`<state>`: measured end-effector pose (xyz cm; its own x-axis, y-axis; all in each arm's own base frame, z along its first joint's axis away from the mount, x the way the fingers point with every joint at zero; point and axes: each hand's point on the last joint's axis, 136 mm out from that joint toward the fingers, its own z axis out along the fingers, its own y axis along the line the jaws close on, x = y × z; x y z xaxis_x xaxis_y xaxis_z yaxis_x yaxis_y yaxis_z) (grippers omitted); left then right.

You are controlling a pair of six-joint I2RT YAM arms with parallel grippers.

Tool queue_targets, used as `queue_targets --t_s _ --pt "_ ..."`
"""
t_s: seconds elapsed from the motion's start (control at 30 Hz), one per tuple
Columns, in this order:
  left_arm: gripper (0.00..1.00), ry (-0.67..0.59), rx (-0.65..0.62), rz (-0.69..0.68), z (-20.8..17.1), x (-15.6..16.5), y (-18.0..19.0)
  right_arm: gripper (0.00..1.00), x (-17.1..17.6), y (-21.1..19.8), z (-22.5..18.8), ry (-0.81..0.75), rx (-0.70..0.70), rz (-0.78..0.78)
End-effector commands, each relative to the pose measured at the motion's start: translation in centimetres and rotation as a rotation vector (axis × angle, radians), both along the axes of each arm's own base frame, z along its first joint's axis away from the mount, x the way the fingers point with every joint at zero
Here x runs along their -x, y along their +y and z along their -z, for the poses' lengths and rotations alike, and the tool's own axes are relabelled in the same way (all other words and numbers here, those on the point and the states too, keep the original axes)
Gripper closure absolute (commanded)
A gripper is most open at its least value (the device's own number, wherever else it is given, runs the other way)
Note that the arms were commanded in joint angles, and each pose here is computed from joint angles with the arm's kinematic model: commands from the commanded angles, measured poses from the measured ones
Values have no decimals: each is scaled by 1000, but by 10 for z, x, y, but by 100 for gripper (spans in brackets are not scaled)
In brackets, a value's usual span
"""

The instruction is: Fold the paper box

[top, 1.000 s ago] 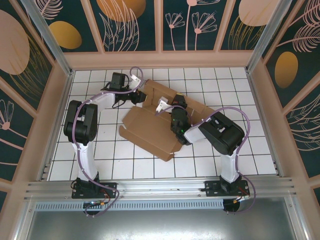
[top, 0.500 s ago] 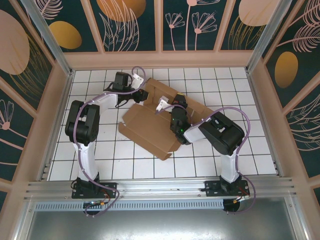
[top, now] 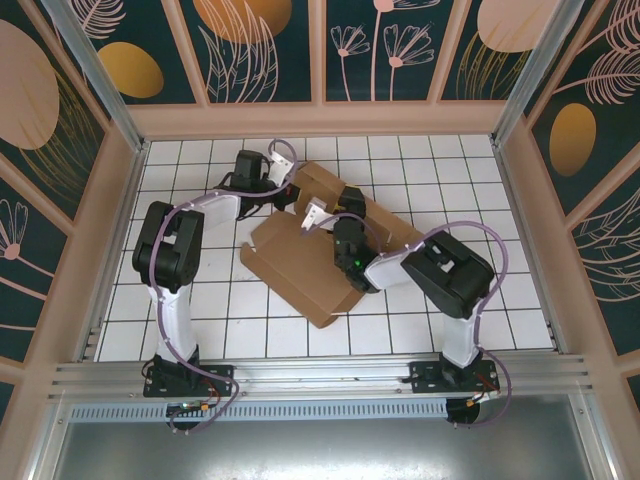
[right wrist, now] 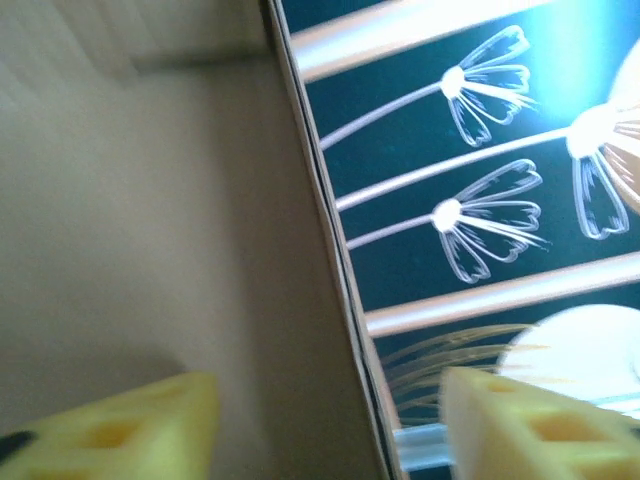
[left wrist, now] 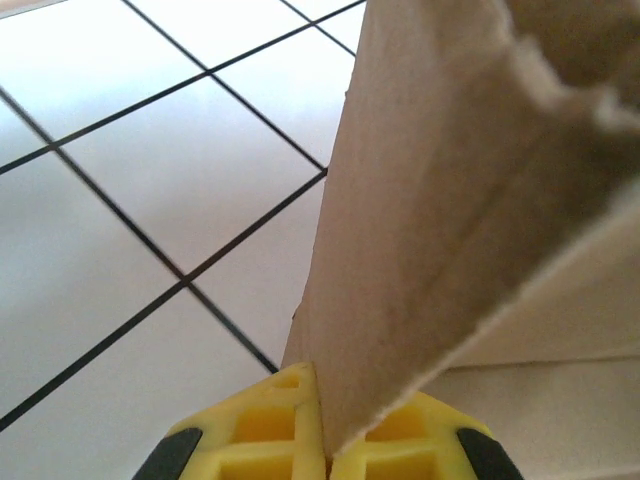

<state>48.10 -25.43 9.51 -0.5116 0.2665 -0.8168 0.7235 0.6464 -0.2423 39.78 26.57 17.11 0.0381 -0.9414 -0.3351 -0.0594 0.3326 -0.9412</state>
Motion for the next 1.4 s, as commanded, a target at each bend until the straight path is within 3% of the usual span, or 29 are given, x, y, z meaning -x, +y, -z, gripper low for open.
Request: queue_targets --t_s 0.0,0.13,0.37,0.5,0.57,0.8,0.9,1.1,1.37 --pt "100 -50 29 18 -18 1 -6 21 14 31 -19 150 -217 -135" --pt "98 -70 34 -29 -19 -3 -1 12 36 49 -28 336 -399 -237" --pt "99 -118 87 -97 -31 3 5 13 71 53 -89 574 -893 -430" --pt "98 -141 72 -119 -32 15 2 16 43 22 -116 683 -1298 -342" --pt "97 -143 61 -137 -30 22 1 17 27 16 -113 772 -1402 -266" --pt "95 -122 90 -173 -18 60 -7 16 -1 25 -85 1037 -1478 -112" --pt "96 -157 111 -167 -20 73 -10 17 -15 17 -68 1078 -1522 -69" --pt "99 -155 120 -259 -11 67 -11 17 -22 23 -35 1206 -1494 -51" --pt "97 -194 141 -322 -7 55 -13 17 -19 40 -27 1317 -1428 -136"
